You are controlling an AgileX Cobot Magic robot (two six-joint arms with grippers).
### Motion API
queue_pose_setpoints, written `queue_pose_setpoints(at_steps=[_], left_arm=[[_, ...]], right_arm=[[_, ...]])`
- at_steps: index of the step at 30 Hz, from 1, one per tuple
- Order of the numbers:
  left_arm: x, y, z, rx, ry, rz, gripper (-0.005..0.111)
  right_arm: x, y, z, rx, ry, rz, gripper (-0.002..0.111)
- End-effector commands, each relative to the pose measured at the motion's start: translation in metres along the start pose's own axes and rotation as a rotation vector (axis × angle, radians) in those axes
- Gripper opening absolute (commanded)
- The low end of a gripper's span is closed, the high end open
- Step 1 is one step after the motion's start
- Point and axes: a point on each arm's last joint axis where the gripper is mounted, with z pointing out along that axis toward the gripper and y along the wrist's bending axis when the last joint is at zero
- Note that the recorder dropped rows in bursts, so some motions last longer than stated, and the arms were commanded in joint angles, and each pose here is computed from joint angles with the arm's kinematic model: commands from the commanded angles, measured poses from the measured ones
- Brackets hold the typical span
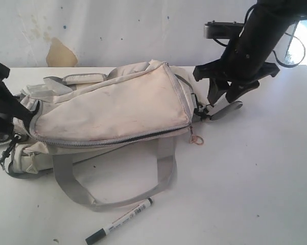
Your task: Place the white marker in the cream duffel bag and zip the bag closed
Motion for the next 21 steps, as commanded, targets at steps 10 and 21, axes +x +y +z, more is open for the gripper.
queue_pose_setpoints(at_steps=[10, 21], left_arm=[[0.016, 0.013, 0.037, 0.122, -0.125, -0.216, 0.048], [0.011, 0.013, 0.039, 0.106, -0.175, -0.228, 0.048]], right_arm=[[0.073, 0.004, -0.037, 0.037, -0.224, -0.085, 0.041], [0.104, 0.001, -0.031, 0.055, -0.276, -0.095, 0.041]])
